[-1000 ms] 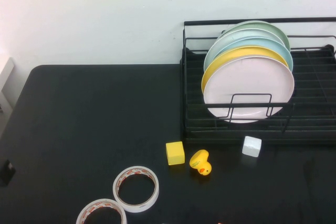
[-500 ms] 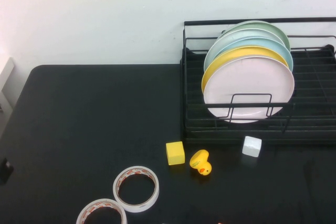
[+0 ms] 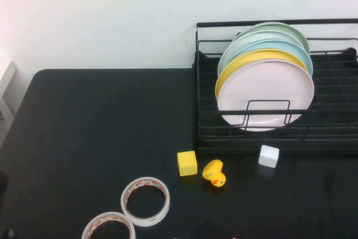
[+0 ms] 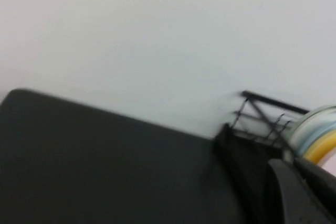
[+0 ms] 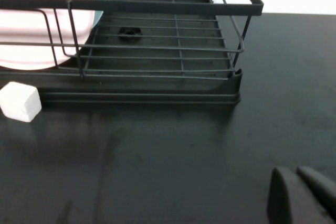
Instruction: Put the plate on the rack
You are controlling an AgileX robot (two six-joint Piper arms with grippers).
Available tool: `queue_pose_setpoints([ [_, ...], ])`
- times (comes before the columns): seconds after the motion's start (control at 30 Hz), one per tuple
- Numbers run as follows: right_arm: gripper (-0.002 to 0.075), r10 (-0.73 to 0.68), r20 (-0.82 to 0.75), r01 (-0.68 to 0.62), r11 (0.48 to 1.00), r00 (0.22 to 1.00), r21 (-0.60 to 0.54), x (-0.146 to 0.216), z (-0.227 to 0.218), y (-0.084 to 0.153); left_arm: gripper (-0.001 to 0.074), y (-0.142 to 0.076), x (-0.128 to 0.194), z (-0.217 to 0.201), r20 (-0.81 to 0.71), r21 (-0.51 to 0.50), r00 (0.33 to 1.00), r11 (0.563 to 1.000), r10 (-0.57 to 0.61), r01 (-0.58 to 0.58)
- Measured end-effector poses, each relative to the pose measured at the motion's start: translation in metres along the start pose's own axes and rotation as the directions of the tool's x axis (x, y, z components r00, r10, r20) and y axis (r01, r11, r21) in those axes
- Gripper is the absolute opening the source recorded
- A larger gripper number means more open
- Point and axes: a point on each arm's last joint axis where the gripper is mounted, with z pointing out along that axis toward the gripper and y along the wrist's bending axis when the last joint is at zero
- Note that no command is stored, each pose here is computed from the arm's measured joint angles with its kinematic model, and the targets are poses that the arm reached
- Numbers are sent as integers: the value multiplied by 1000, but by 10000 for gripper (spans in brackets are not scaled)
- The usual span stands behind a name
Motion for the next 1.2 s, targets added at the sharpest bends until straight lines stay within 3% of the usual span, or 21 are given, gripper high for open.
queue_pose_setpoints([
  [0.2,-2,0,0,0,1000,1000,0,0,0,0,-3,17,19,-19,-44,-121,998,992,42,-47],
  [0.33,-2,0,0,0,1000,1000,0,0,0,0,-2,27,25,-29,-60,-261,998,964,32,-46],
  [0.43,-2,0,0,0,1000,1000,0,0,0,0,-3,31,27,-34,-59,-302,995,948,82,-96],
  [0.6,-2,0,0,0,1000,1000,0,0,0,0,-3,35,40,-39,-65,-286,988,946,138,-151],
  [0.93,-2,0,0,0,1000,1000,0,0,0,0,-3,29,50,-39,-184,-129,956,958,229,-255],
  [1.2,-2,0,0,0,1000,1000,0,0,0,0,-3,31,56,-41,-255,-125,939,956,229,-267],
])
